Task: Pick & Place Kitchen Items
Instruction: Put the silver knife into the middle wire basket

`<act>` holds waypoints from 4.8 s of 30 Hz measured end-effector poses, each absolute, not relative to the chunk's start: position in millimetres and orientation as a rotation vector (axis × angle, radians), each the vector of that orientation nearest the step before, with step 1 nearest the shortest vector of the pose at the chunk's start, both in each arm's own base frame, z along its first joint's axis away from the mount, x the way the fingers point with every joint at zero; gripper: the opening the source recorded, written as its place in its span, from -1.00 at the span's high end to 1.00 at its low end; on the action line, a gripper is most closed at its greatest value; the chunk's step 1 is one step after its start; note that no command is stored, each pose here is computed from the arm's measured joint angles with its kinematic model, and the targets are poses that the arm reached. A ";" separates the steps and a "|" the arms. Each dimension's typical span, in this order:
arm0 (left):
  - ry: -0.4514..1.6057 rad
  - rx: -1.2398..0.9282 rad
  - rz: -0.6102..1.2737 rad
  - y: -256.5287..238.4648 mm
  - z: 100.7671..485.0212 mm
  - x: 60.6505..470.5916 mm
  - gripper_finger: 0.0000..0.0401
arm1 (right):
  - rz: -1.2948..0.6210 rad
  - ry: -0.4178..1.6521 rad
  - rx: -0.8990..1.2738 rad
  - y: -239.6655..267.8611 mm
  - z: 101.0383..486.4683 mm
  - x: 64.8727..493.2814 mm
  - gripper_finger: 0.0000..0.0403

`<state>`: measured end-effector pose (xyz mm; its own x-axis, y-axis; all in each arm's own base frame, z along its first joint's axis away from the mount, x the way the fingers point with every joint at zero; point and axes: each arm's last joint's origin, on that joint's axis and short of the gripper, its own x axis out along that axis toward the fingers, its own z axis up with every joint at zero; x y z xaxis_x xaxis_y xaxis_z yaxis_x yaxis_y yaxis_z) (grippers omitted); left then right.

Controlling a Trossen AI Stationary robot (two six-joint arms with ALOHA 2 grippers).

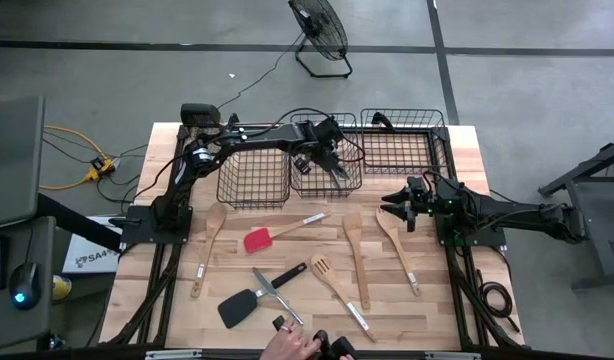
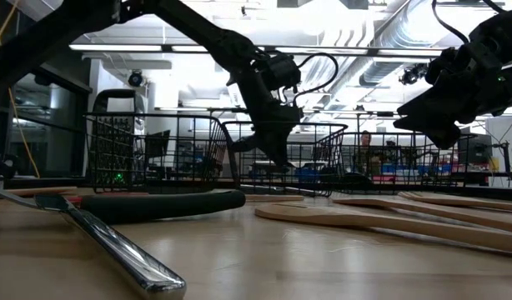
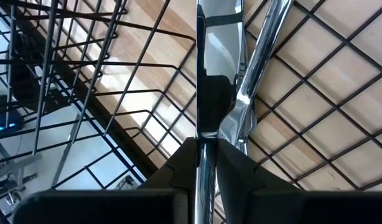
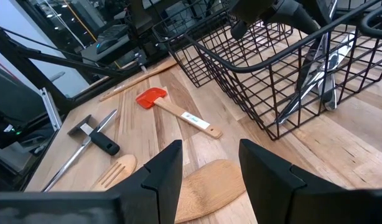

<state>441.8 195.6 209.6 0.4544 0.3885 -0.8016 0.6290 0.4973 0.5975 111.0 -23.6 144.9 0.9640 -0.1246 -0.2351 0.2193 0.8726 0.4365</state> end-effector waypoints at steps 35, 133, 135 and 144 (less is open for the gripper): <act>1.043 1.136 0.005 174.4 260.5 442.6 0.62 | -0.181 0.203 0.478 -23.5 144.9 111.0 0.25; 1.124 0.607 -0.598 -207.0 180.0 331.3 0.00 | -0.181 0.202 0.478 -23.6 145.1 111.0 0.25; 1.123 0.607 -0.598 -207.5 178.0 332.3 0.00 | -0.181 0.203 0.478 -23.6 144.9 111.0 0.25; 1.160 0.579 -0.599 -201.1 169.2 337.1 0.00 | -0.181 0.203 0.478 -23.6 145.0 111.0 0.25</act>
